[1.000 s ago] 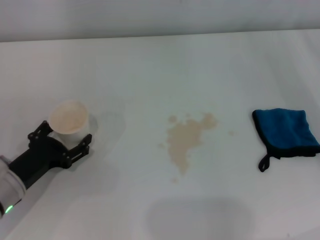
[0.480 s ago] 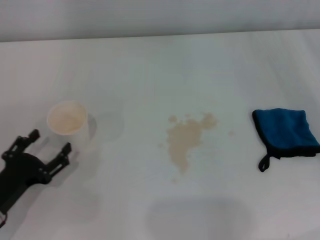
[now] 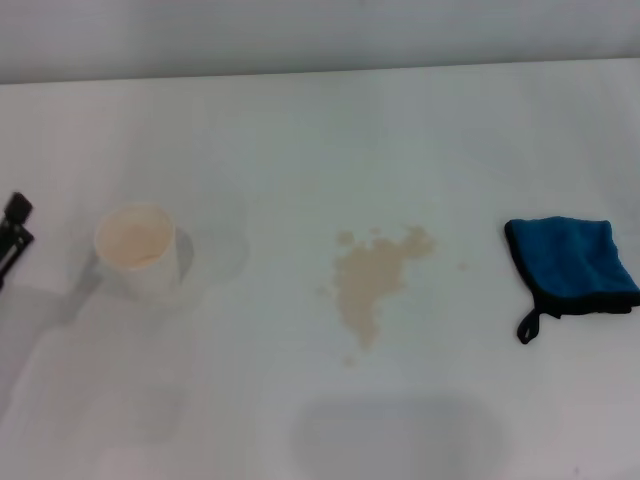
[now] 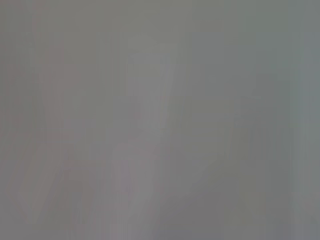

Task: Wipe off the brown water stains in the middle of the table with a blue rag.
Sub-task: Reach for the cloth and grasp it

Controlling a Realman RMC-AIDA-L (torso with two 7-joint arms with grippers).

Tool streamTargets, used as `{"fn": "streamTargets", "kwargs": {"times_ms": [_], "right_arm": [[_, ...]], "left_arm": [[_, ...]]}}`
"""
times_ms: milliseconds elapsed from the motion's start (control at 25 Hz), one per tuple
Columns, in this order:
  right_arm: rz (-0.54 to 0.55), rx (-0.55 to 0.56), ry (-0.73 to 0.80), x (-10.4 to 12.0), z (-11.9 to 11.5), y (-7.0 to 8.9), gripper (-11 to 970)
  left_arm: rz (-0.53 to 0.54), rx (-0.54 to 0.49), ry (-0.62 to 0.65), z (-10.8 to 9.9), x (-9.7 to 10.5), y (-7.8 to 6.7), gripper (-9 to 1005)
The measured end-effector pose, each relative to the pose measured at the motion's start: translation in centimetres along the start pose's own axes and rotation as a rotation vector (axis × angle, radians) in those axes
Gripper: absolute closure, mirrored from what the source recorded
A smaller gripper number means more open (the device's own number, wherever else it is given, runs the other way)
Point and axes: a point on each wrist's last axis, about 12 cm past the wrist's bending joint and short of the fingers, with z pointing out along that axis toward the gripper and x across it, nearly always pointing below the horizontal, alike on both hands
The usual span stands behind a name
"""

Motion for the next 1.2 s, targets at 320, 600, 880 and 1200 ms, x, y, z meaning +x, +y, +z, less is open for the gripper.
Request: {"fn": "streamTargets", "kwargs": {"times_ms": [320,600,880,1200], "right_arm": [[0.191,-0.225,0.34,-4.6,1.6,1.0,89],[0.104,-0.504,0.709,-6.9,5.1,7.1,88],[-0.186,-0.396,1.096,-4.2,8.5,13.0,89],[-0.431,-0.235,1.303,-0.4,10.1,16.6,90]], "left_arm": [[0.013,-0.082,-0.029,0.7,-0.6,1.6,114],[0.037,-0.127,-0.066,1.3,-1.6,3.0,114],[0.097,-0.127,-0.081,2.1,-2.1,3.4,114],[0.093,-0.174,-0.099,2.1,-2.3,3.9,115]]}}
